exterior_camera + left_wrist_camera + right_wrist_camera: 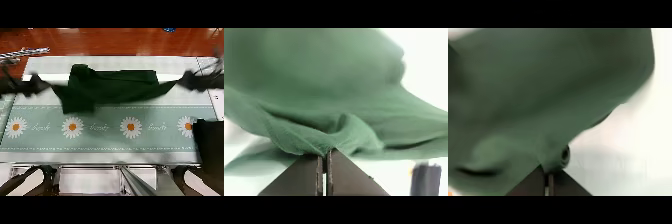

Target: Fold the shirts.

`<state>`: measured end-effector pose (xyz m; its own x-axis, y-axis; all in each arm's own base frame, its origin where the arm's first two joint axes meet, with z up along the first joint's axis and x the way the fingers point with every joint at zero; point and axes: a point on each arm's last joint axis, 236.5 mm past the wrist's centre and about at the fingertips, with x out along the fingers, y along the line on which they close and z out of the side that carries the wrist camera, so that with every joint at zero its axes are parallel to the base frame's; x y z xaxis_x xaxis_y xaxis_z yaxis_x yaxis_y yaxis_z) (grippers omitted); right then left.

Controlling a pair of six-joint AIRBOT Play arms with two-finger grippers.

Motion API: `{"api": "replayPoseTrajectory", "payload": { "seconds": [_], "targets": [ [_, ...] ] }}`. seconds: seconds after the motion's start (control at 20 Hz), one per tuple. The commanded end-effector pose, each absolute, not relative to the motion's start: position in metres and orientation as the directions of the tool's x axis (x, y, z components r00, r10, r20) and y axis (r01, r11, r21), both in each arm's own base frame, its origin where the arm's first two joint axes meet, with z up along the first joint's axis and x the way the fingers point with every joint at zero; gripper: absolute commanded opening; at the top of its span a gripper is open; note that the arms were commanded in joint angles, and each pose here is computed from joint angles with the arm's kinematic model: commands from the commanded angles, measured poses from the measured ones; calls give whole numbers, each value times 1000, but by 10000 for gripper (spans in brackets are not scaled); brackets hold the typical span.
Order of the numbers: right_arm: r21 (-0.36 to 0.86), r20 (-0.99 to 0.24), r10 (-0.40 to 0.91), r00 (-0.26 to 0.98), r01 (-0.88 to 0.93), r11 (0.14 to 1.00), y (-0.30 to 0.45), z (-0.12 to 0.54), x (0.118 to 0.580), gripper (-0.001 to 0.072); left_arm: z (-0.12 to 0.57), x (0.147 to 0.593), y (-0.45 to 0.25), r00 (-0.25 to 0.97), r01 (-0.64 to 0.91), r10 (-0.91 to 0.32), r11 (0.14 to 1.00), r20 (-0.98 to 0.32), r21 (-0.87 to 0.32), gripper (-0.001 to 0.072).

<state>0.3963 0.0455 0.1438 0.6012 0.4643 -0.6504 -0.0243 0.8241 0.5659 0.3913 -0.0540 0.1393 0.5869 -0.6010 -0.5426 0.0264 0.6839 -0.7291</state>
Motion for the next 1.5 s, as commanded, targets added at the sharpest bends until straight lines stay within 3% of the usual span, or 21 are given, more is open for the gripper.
{"api": "replayPoseTrajectory", "payload": {
  "seconds": [0.0, 0.2, 0.4, 0.6, 0.75, 0.85, 1.0, 1.25, 1.45],
  "targets": [
    [412, -443, 368, 817, -179, 893, 40, 309, 380, 18, 322, 394, -47, 790, 302, -550, 734, -270, -609, 22],
    [243, -169, 297, 940, -252, 937, 47, 447, 313, 18, 472, 346, -55, 874, 448, -486, 818, -17, -360, 22],
    [123, 0, 225, 974, -223, 967, 52, 508, 235, 18, 541, 279, -58, 915, 401, -388, 901, 108, -166, 22],
    [72, 35, 111, 993, -113, 991, 42, 512, 174, 18, 557, 217, -50, 972, 191, -185, 981, 145, -24, 22],
    [60, -38, 82, 996, -79, 995, 40, 492, 153, 18, 557, 169, -30, 983, 77, -82, 996, 162, 38, 22],
    [60, -137, 72, 988, -64, 996, 38, 468, 149, 18, 540, 155, -16, 992, 73, -76, 997, 101, 32, 22],
    [79, -257, 60, 965, -40, 996, 33, 437, 153, 18, 487, 173, 0, 992, 62, -58, 997, -109, 37, 22],
    [164, -495, 101, 863, -21, 986, 24, 347, 203, 19, 368, 254, -16, 898, 59, -26, 996, -440, 64, 22],
    [284, -638, 196, 745, -9, 959, 22, 243, 271, 18, 248, 343, -27, 776, 1, 24, 999, -631, 39, 22]
  ]
}}
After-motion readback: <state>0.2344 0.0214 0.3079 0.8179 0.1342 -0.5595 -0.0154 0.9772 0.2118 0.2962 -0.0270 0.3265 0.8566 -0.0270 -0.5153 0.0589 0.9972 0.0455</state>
